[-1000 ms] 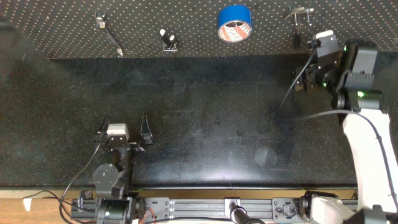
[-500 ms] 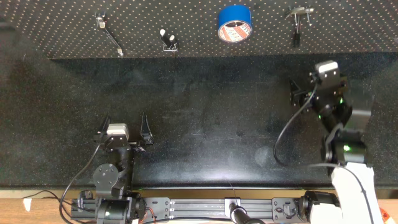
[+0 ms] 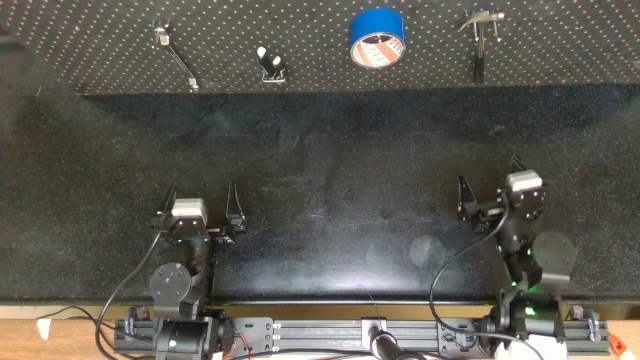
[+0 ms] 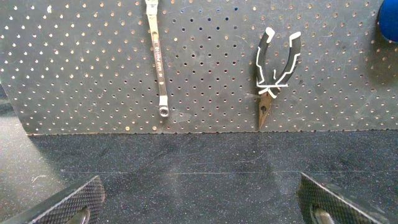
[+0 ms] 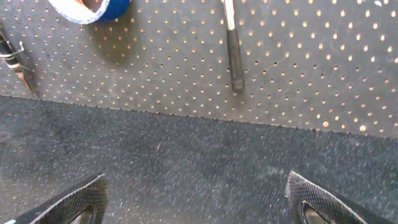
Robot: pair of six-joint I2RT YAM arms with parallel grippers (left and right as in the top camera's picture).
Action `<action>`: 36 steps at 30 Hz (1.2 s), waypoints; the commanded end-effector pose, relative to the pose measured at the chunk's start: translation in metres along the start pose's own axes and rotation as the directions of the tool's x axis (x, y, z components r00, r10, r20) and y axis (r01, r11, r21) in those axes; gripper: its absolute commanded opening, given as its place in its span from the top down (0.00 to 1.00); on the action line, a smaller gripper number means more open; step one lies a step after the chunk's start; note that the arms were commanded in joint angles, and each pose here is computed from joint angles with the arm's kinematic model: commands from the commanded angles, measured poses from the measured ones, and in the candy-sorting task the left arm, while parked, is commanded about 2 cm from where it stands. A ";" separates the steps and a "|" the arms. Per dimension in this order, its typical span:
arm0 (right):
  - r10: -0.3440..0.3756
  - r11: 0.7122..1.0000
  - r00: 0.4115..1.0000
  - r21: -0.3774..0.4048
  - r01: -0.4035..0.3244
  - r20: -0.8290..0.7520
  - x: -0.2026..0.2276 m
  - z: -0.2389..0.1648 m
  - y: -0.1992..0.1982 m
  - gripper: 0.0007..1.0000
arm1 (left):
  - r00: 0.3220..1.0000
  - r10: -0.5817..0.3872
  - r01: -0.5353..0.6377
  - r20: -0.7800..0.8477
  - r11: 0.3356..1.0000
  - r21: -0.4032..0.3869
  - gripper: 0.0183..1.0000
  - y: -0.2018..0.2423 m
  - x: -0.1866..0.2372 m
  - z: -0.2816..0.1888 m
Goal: Place Tools Onto Pegboard
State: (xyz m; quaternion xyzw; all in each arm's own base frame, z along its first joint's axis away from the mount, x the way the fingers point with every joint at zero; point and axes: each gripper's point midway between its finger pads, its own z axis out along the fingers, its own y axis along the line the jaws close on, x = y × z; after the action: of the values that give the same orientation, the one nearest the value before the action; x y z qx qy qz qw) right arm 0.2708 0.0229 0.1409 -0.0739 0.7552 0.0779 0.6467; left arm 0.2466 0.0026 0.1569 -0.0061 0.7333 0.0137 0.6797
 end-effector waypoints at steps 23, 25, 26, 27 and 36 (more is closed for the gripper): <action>-0.054 0.992 0.992 -0.111 0.066 0.111 -0.018 -0.028 0.043 0.07 | 1.000 0.017 -0.017 -0.002 1.000 0.015 0.00 -0.003 0.001 0.000; -0.055 0.992 0.992 -0.108 0.067 0.110 -0.017 -0.028 0.045 0.07 | 1.000 0.017 -0.017 -0.002 1.000 0.015 0.00 -0.003 0.001 0.000; -0.056 0.992 0.993 -0.108 0.067 0.108 -0.017 -0.028 0.046 0.07 | 1.000 0.017 -0.017 -0.002 1.000 0.015 0.00 -0.003 0.001 0.000; -0.056 0.992 0.993 -0.110 0.068 0.108 -0.017 -0.028 0.047 0.07 | 1.000 0.017 -0.017 -0.002 1.000 0.015 0.00 -0.003 0.001 0.000; -0.047 0.999 0.995 -0.001 0.047 0.090 -0.014 -0.026 0.029 0.07 | 1.000 0.017 -0.017 -0.002 1.000 0.015 0.00 -0.003 0.001 0.000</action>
State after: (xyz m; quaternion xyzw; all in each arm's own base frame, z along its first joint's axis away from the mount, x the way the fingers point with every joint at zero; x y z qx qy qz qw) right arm 0.2386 0.0595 0.1615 -0.1153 0.7174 0.0993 0.6798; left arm 0.2466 0.0026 0.1569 -0.0061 0.7333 0.0137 0.6797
